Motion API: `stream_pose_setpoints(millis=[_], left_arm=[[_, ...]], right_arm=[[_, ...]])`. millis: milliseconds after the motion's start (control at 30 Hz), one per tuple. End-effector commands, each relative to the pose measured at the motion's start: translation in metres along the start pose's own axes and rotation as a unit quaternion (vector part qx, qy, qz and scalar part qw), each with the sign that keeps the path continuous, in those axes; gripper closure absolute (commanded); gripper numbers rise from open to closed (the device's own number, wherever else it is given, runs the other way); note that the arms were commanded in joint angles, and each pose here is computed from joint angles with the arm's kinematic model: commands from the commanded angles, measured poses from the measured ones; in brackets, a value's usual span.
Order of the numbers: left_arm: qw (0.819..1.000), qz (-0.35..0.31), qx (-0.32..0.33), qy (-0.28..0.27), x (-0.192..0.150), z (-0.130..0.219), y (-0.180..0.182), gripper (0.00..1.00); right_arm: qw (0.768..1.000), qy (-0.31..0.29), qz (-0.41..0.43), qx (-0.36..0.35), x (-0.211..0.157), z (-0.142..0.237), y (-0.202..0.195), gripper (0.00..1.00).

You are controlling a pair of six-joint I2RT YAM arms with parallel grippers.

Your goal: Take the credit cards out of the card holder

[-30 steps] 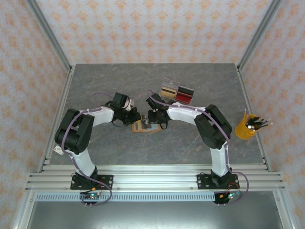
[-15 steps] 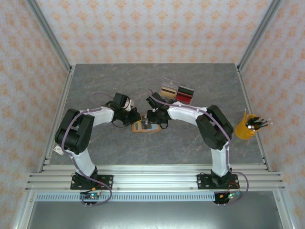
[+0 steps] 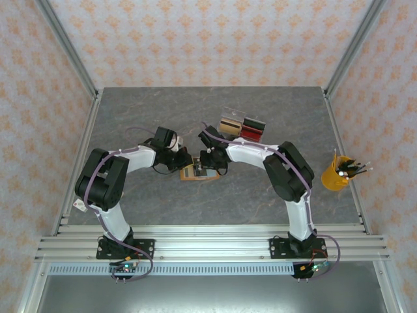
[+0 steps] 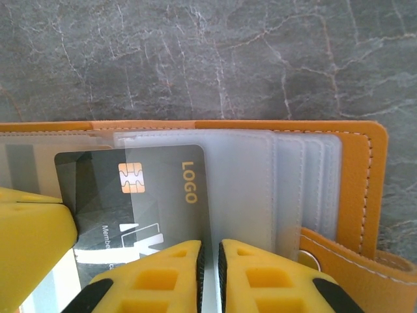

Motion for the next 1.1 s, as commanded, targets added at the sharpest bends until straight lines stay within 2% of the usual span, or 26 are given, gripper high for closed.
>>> stream_pose_setpoints(millis=[0,133,500,733,933,1067], left_arm=[[1.0,0.008,-0.009,0.013,-0.002,-0.004,0.005,0.91],[0.999,0.008,-0.037,0.023,-0.003,-0.006,0.0,0.84],[0.998,0.012,-0.041,0.035,-0.003,-0.013,0.003,0.85],[0.999,-0.005,0.031,0.008,-0.002,0.009,0.006,0.98],[0.996,-0.019,0.085,-0.023,-0.005,0.042,0.007,1.0],[0.993,-0.041,0.105,-0.042,-0.009,0.07,0.0,1.0]], right_arm=[[0.999,0.029,-0.003,-0.015,-0.007,-0.013,-0.007,0.84],[0.999,0.034,-0.003,-0.017,-0.009,-0.016,-0.008,0.84],[0.999,0.039,-0.002,-0.019,-0.011,-0.018,-0.01,0.84],[0.999,0.027,-0.005,-0.034,-0.011,-0.014,-0.014,0.83],[0.999,0.014,-0.005,-0.028,-0.009,-0.007,-0.012,0.83],[1.0,-0.009,-0.017,0.021,-0.006,0.007,-0.009,0.81]])
Point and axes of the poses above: each hand's point on the last joint's axis, 136 mm out from that joint toward the fingers, its own z axis back along the fingers, its own y axis along the line the jaws close on, x = y × z, the point moved 8 cm from there along z, back along the fingers, and after that the axes turned 2 degrees about z, right-handed, at the moved point
